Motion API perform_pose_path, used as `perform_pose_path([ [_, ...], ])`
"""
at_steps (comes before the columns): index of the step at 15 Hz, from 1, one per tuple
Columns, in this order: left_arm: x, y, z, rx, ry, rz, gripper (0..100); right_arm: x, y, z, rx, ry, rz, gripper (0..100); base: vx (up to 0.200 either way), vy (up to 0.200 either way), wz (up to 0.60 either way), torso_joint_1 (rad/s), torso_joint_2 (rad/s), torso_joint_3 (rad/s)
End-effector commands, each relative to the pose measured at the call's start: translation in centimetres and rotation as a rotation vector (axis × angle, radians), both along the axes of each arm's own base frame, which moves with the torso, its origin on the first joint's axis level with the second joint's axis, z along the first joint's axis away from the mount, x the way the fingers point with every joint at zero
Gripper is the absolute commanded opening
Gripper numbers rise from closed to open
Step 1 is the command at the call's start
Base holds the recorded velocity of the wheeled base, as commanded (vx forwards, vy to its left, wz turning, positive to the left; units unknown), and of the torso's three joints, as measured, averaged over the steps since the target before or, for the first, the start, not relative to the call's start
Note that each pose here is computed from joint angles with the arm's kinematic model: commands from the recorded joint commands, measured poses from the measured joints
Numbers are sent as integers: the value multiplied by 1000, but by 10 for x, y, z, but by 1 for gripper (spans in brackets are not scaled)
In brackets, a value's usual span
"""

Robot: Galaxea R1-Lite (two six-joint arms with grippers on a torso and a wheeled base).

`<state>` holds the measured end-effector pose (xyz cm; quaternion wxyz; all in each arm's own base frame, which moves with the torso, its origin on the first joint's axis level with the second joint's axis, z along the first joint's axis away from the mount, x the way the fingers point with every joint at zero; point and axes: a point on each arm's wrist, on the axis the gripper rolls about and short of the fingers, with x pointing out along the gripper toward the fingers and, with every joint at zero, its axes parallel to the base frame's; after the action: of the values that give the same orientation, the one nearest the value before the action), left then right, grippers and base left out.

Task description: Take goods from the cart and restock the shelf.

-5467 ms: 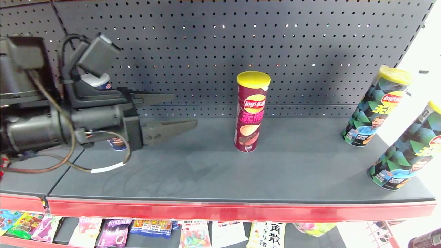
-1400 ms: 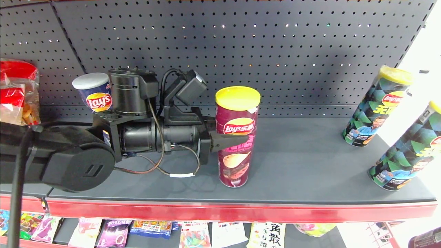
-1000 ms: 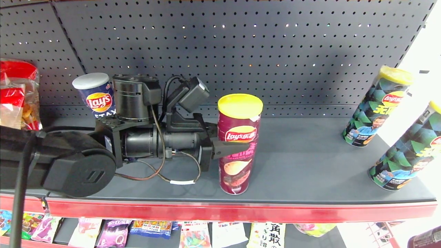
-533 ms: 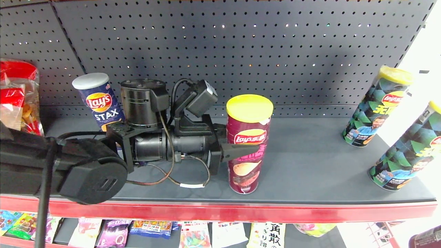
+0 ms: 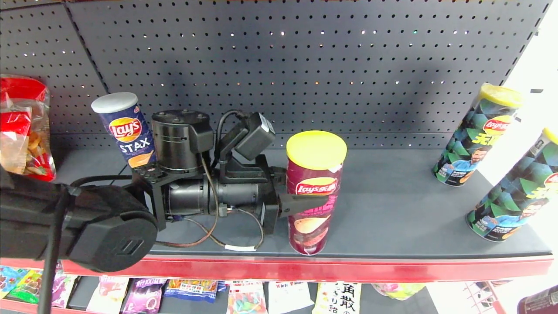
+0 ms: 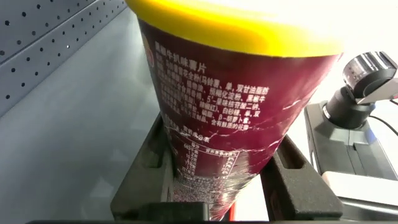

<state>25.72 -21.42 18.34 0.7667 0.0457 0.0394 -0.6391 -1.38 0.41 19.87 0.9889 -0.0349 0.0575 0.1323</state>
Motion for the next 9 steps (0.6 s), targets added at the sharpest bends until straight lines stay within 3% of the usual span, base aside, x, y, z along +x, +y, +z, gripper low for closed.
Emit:
perform_pose_path([
  [1, -2, 0, 0, 0, 1, -5, 0, 0, 0, 0, 0, -2, 1, 0, 0, 0, 0, 0, 0, 0],
  [4, -3, -2, 0, 0, -8, -5, 0, 0, 0, 1, 0, -2, 1, 0, 0, 0, 0, 0, 0, 0],
  [5, -3, -1, -1, -6, -11, 0, 100, 0, 0, 1, 0, -5, 3, 0, 0, 0, 0, 0, 0, 0],
  [9, -17, 11, -3, 0, 1, 13, 100, 10, 1, 14, -3, 15, 25, 0, 0, 0, 0, 0, 0, 0],
])
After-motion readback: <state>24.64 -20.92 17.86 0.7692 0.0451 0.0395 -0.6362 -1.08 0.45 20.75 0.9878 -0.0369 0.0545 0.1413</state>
